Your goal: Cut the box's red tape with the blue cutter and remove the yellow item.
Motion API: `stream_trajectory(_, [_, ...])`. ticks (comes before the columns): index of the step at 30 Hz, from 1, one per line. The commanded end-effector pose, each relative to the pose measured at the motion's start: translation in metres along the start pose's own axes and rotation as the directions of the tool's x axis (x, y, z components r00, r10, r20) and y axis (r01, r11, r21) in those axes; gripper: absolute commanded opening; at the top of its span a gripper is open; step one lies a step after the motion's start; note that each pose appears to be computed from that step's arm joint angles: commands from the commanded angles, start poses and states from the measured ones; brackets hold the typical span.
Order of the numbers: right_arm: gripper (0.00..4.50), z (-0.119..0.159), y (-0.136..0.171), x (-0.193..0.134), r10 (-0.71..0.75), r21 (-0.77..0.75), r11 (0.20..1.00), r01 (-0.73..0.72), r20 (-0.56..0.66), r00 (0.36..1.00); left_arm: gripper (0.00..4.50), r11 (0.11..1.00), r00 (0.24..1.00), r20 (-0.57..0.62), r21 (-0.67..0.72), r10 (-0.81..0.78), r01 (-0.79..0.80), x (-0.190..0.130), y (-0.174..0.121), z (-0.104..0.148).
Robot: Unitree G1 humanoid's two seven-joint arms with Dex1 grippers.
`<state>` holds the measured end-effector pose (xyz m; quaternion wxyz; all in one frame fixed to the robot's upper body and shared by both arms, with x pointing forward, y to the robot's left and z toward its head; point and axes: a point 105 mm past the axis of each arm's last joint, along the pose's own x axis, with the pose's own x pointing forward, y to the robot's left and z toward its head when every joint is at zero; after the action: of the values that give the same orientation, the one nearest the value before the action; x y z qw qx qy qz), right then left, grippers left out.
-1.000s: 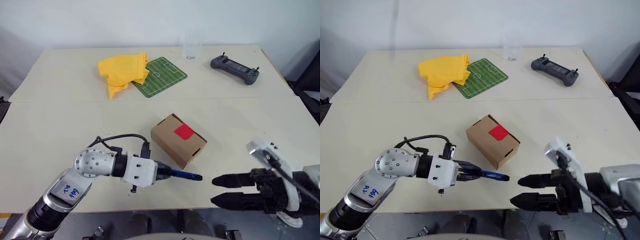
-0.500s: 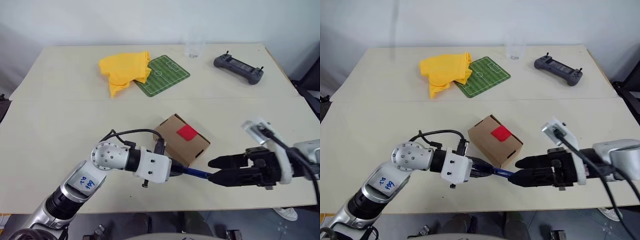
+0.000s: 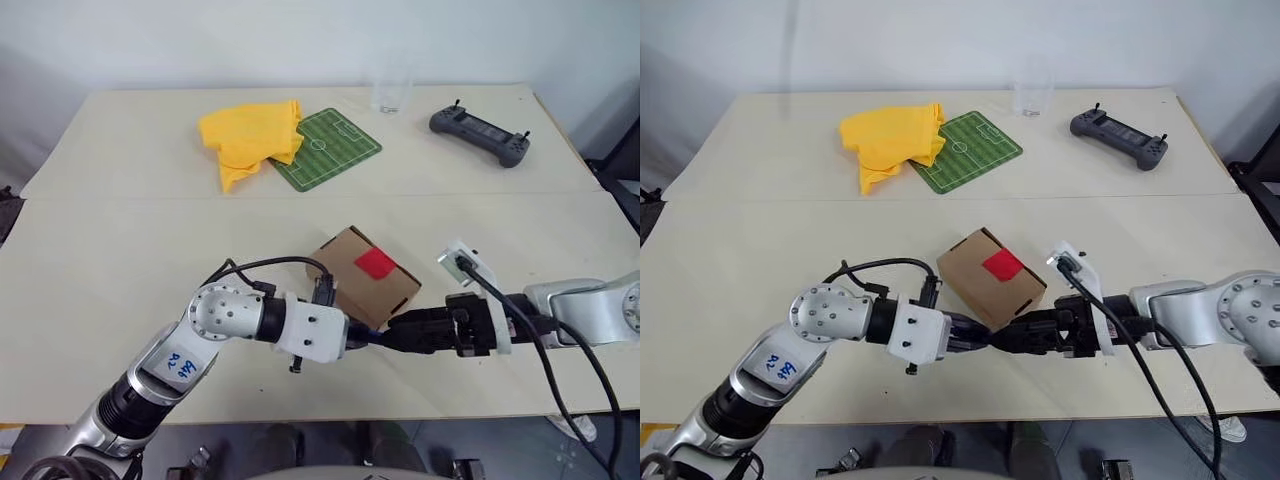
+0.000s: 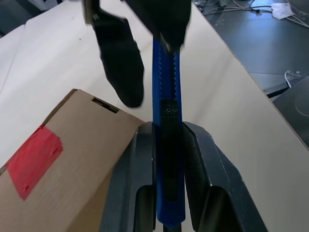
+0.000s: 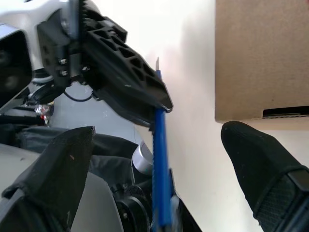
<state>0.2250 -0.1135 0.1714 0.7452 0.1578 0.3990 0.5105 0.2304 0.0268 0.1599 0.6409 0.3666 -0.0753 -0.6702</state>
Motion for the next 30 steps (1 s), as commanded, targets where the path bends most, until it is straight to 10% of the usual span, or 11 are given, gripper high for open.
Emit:
stream_trajectory(1, [4.45,0.004,0.005,0.001,0.015,-0.013,1.0,-0.015,-0.004,1.0,0.42,0.999,1.0,0.01,0.039,0.026,-0.026,-0.001,0.005,0.009])
stream_trajectory(13, [4.45,0.005,0.0,0.004,0.009,0.012,1.0,-0.009,-0.006,1.0,0.42,0.999,0.999,0.006,0.024,0.048,-0.048,0.002,0.014,0.008])
stream_trajectory(27, [0.08,0.006,-0.005,0.003,-0.002,0.035,0.999,0.001,0.024,1.0,0.42,0.999,1.0,-0.001,0.035,0.025,-0.025,0.0,0.011,0.007])
stream_trajectory(30, [0.1,0.005,-0.005,0.004,-0.002,0.038,0.999,0.001,0.029,1.0,0.42,0.999,1.0,0.003,0.037,0.023,-0.023,0.001,0.011,0.008])
